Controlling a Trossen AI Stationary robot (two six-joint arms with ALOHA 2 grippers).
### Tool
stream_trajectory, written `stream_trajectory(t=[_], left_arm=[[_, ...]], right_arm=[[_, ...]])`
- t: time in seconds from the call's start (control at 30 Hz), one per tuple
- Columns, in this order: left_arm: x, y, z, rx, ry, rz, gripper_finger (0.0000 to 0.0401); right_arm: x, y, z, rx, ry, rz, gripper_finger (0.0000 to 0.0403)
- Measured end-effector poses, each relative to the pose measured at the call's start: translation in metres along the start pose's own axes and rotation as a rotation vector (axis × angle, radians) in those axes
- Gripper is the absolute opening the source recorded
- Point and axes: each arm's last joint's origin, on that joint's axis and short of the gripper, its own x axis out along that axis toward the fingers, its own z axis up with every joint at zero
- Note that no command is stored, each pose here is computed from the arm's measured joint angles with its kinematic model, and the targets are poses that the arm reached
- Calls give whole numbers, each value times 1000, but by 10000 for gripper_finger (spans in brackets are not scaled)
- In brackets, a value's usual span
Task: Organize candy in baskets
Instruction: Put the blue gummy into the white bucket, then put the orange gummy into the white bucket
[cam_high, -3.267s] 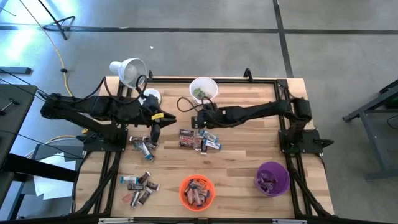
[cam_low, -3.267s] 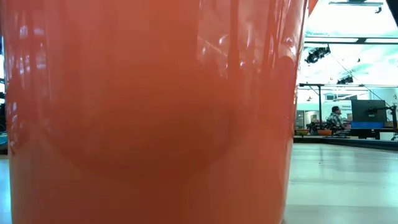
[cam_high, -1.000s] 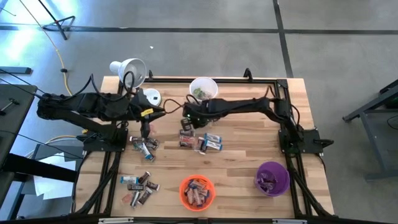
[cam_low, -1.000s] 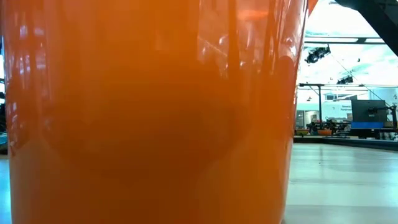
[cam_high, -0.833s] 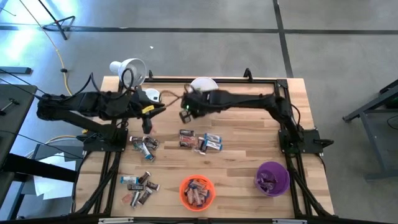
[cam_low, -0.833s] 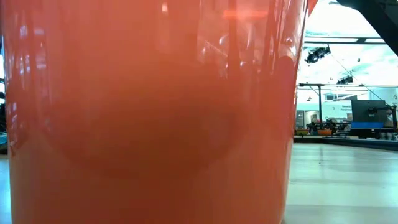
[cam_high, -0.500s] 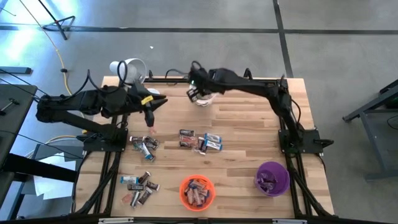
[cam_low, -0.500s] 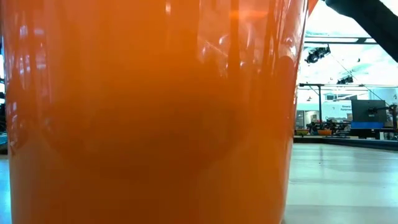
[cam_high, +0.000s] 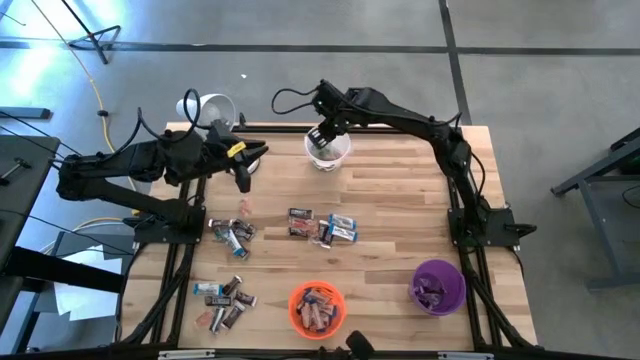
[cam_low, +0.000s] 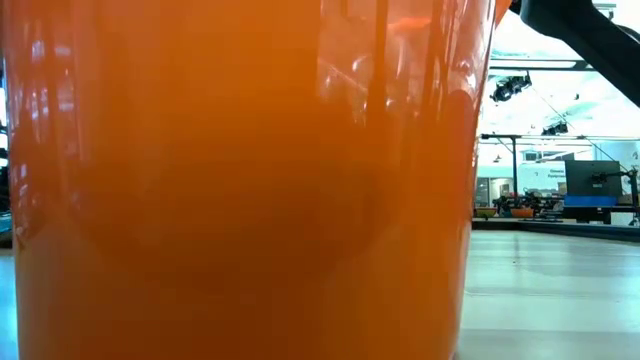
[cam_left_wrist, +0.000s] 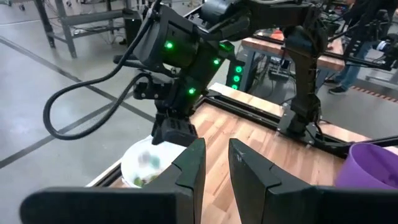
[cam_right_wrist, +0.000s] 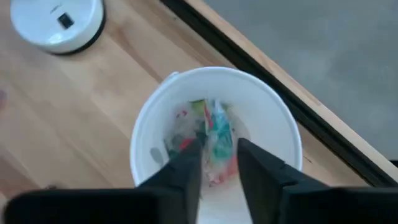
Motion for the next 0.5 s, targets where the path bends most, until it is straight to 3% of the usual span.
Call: stream_trajectory(t=[0.1, 0.23, 0.37, 0.5], left_arm=[[0, 1, 0, -1, 0, 4, 55], [0, 1, 0, 2, 5, 3, 55], [0, 1, -2, 11, 23, -9, 55], [0, 1, -4, 21, 42, -4, 55]], right_arm=[[0, 0, -2, 1, 24, 8, 146], [-3, 6, -18, 98, 233, 163, 175], [-11, 37, -42, 16, 398, 247, 176], [-21, 74, -64, -69, 438, 257, 169]])
